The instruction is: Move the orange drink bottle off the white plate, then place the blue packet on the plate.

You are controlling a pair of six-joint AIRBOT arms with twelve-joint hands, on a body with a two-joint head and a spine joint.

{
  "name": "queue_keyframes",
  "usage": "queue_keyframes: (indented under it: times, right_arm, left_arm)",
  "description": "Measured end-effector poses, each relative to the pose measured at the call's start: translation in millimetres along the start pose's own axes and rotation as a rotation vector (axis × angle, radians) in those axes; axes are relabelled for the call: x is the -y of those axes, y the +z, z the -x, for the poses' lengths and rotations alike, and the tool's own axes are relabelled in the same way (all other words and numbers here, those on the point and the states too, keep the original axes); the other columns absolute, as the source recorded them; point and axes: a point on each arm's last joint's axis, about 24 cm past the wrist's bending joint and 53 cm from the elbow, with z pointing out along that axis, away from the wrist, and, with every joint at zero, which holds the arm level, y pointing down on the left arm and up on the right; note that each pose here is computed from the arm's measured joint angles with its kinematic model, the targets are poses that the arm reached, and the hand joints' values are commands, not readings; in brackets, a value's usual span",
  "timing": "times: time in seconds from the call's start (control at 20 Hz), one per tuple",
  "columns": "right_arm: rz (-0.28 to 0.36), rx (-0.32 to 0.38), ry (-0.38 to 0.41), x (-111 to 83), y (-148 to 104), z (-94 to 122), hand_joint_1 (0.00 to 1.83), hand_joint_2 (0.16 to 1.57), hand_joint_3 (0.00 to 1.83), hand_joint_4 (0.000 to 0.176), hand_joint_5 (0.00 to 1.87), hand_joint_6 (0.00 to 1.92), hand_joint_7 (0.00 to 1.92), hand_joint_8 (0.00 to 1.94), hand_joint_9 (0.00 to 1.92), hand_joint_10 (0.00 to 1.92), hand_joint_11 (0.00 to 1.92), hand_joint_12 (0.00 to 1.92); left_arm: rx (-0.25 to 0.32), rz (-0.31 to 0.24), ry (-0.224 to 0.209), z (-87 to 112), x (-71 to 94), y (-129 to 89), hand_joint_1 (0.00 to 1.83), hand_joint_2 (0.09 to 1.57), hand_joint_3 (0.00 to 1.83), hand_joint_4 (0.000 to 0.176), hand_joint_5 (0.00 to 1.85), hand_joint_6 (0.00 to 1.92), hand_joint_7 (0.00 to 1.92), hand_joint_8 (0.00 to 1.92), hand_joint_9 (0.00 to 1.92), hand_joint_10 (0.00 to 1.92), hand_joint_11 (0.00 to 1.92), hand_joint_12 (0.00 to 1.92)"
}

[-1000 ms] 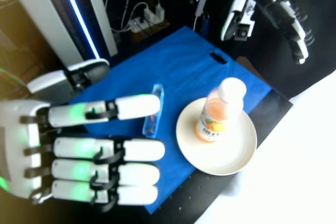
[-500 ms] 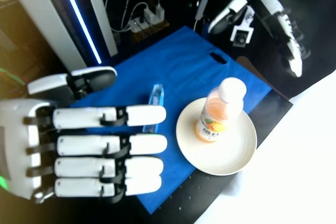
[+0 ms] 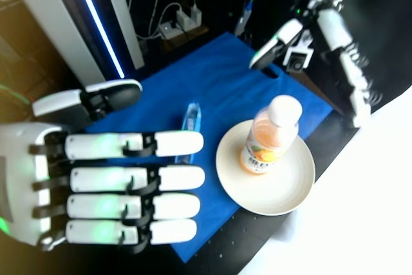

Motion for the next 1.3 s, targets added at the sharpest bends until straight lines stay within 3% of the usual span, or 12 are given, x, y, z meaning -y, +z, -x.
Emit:
queue_keyframes:
  times: [0.25,0.3,0.35,0.45,0.55,0.65,0.75,0.9,1.0,1.15,1.25,1.3]
  right_arm:
    - [0.000,-0.007,-0.002,0.4,0,-2,0.66,0.86,0.00,0.026,0.22,0.00,0.29,0.00,0.19,0.00,0.20,0.02]
    - [0.000,-0.007,-0.002,0.4,0,-2,0.66,0.85,0.00,0.027,0.22,0.00,0.30,0.00,0.19,0.00,0.18,0.02]
    - [0.000,-0.007,-0.002,0.3,0,-2,0.66,0.84,0.00,0.031,0.22,0.00,0.30,0.00,0.19,0.00,0.19,0.02]
    - [0.000,-0.007,-0.003,0.4,0,-2,0.67,0.84,0.00,0.021,0.22,0.00,0.29,0.00,0.19,0.00,0.16,0.01]
    - [0.001,-0.008,-0.002,0.4,0,-3,0.68,0.84,0.00,0.018,0.22,0.00,0.28,0.00,0.20,0.01,0.19,0.02]
    - [0.000,-0.007,-0.002,0.7,0,-2,0.71,0.87,0.01,0.024,0.22,0.00,0.28,0.00,0.20,0.00,0.23,0.03]
    - [0.000,-0.008,-0.002,0.8,0,-3,0.72,0.88,0.01,0.027,0.25,0.01,0.31,0.01,0.20,0.00,0.18,0.01]
    - [0.001,-0.009,-0.002,0.7,1,-3,0.73,0.88,0.00,0.035,0.27,0.01,0.31,0.00,0.22,0.01,0.19,0.01]
    - [0.001,-0.014,-0.003,0.8,1,-4,0.73,0.86,0.00,0.049,0.27,0.01,0.32,0.00,0.21,0.00,0.18,0.01]
    - [0.003,-0.019,-0.003,0.6,1,-7,0.71,0.87,0.00,0.064,0.28,0.01,0.31,0.00,0.25,0.01,0.26,0.04]
    - [0.003,-0.017,-0.002,0.5,1,-6,0.71,0.86,0.00,0.075,0.29,0.01,0.33,0.01,0.27,0.01,0.28,0.04]
    - [0.005,-0.016,-0.002,0.3,1,-6,0.71,0.85,0.00,0.071,0.29,0.01,0.33,0.00,0.27,0.01,0.28,0.04]
  left_arm:
    - [-0.031,0.045,-0.033,-19.6,-12.4,17,0.60,0.64,0.00,0.123,0.00,0.00,0.20,0.00,0.15,0.00,0.01,0.08]
    - [-0.036,0.047,-0.034,-22.4,-12.7,19,0.60,0.65,0.00,0.114,0.00,0.00,0.19,0.00,0.15,0.00,0.01,0.08]
    - [-0.039,0.047,-0.032,-24.5,-12.6,20,0.62,0.66,0.01,0.122,0.00,0.00,0.19,0.00,0.14,0.00,0.01,0.08]
    - [-0.052,0.053,-0.026,-32.3,-12.9,25,0.61,0.66,0.01,0.153,0.00,0.00,0.18,0.00,0.11,0.00,0.00,0.08]
    - [-0.071,0.054,-0.032,-42.9,-13.0,32,0.62,0.67,0.00,0.133,0.00,0.00,0.18,0.00,0.10,0.00,0.00,0.03]
    - [-0.081,0.056,-0.043,-49.3,-13.3,36,0.60,0.65,0.00,0.134,0.00,0.00,0.19,0.00,0.12,0.01,0.03,0.01]
    - [-0.088,0.056,-0.045,-52.6,-12.9,38,0.60,0.66,0.00,0.122,0.00,0.00,0.22,0.01,0.15,0.02,0.05,0.02]
    - [-0.082,0.065,-0.041,-49.2,-16.5,38,0.62,0.65,0.00,0.137,0.00,0.00,0.24,0.01,0.16,0.01,0.12,0.05]
    - [-0.084,0.069,-0.042,-50.4,-17.1,38,0.62,0.67,0.01,0.101,0.00,0.00,0.26,0.01,0.18,0.02,0.06,0.03]
    - [-0.088,0.068,-0.043,-54.9,-15.7,41,0.64,0.68,0.01,0.137,0.01,0.00,0.29,0.01,0.18,0.01,0.07,0.03]
    - [-0.089,0.067,-0.048,-56.3,-15.1,43,0.66,0.68,0.00,0.140,0.02,0.00,0.29,0.01,0.15,0.00,0.02,0.01]
    - [-0.089,0.068,-0.049,-56.6,-15.2,43,0.69,0.69,0.00,0.133,0.02,0.00,0.29,0.01,0.13,0.00,0.00,0.00]
